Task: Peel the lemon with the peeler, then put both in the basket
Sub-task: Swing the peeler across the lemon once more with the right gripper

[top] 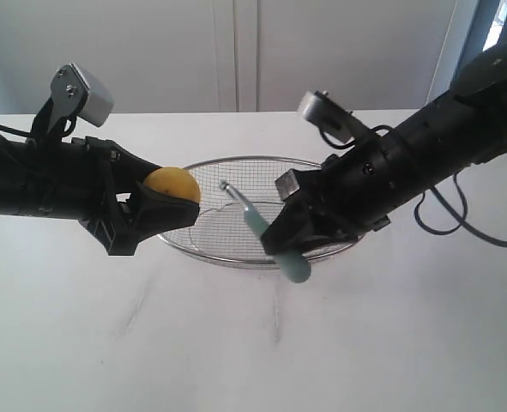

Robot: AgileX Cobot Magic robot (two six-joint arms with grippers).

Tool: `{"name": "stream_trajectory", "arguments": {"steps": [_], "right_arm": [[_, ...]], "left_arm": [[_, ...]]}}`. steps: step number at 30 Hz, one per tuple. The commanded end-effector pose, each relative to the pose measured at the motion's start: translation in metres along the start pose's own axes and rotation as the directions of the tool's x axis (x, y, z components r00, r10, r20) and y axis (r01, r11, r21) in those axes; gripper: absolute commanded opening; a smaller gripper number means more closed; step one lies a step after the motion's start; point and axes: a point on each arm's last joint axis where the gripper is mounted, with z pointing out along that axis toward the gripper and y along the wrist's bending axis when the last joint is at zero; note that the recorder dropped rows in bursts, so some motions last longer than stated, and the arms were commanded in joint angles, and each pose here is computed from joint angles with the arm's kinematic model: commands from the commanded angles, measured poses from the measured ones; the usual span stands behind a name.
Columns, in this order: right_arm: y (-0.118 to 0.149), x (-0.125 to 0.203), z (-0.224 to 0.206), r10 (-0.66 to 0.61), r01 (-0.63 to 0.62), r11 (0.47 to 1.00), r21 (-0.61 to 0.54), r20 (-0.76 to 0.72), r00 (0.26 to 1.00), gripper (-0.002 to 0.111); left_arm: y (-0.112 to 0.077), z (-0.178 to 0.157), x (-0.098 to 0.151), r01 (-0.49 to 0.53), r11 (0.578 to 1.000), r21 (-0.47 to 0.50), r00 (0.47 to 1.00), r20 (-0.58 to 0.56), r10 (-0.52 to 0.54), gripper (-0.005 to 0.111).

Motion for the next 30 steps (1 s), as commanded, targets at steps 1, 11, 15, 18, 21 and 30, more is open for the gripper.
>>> {"name": "stream_trajectory", "arguments": {"steps": [1,11,15,18,21,30], "right_arm": [[0.014,0.006,0.015,-0.023,0.021,0.999,-0.044,-0.059,0.998,0.0],[0.029,0.009,0.018,-0.059,0.045,0.993,-0.113,-0.124,0.99,0.0],[0.035,0.004,0.013,-0.087,0.072,0.99,-0.125,-0.12,0.989,0.0],[0.036,0.004,0.011,-0.095,0.08,0.989,-0.122,-0.116,0.989,0.0],[0.036,0.004,0.011,-0.096,0.083,0.99,-0.118,-0.116,0.989,0.0],[0.036,0.0,0.009,-0.109,0.098,0.989,-0.107,-0.102,0.989,0.0]], "left_arm": [[-0.003,0.0,-0.003,0.021,1.0,0.023,0.999,0.024,-0.021,0.0],[-0.003,0.0,-0.002,0.021,1.0,0.022,0.999,0.024,-0.021,0.0],[-0.003,0.0,-0.002,0.021,1.0,0.022,0.999,0.024,-0.021,0.0],[-0.003,0.0,-0.002,0.021,1.0,0.022,0.999,0.024,-0.021,0.0],[-0.003,0.0,-0.002,0.021,1.0,0.022,0.999,0.024,-0.021,0.0],[-0.003,0.0,-0.003,0.021,1.0,0.024,0.999,0.024,-0.021,0.0]]}}
